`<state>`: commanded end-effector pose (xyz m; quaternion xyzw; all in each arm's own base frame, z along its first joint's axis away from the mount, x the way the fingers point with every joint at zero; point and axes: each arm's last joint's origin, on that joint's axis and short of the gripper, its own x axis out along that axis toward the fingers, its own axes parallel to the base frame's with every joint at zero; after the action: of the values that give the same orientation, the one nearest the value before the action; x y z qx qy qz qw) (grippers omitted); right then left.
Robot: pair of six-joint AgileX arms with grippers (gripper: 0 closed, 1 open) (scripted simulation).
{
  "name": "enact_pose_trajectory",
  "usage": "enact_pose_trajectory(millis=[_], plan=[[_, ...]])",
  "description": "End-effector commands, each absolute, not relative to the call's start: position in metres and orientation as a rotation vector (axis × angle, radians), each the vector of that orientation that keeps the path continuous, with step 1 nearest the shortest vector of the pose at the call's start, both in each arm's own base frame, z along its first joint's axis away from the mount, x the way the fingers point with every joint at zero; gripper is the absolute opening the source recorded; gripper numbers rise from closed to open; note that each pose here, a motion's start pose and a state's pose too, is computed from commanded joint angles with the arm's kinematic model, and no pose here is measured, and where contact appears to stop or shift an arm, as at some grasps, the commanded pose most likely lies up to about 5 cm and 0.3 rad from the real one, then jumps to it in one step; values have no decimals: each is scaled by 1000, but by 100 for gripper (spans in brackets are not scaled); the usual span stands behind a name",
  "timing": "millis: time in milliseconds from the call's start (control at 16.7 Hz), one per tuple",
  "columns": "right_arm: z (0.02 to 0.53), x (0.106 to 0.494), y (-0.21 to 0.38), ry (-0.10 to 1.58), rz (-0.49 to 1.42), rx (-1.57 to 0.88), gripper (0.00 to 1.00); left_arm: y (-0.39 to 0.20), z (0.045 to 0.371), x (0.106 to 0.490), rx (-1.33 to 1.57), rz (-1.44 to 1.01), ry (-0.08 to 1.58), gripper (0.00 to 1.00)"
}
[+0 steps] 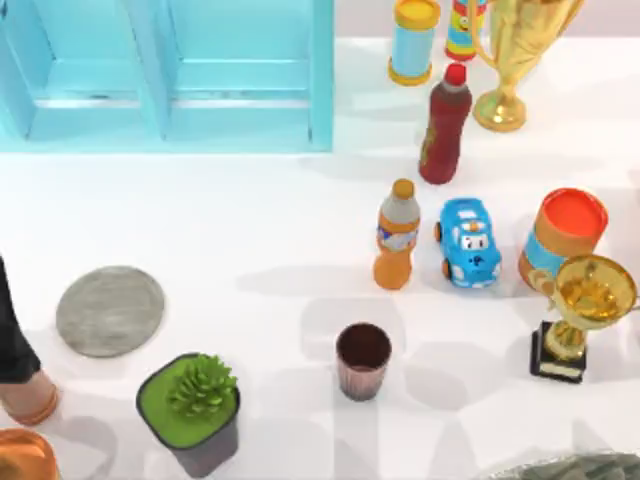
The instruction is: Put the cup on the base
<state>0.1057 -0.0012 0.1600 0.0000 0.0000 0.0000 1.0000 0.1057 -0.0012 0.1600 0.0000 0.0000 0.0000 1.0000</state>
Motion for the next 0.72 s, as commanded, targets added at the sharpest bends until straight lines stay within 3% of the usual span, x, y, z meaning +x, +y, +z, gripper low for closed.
enact_pose_trajectory(millis=[300, 720], plan=[[160, 106, -1, 0, 0, 0, 100, -5, 171, 106, 27, -37, 53, 100], [160, 106, -1, 0, 0, 0, 100, -38, 246, 132, 254, -318, 415, 100]])
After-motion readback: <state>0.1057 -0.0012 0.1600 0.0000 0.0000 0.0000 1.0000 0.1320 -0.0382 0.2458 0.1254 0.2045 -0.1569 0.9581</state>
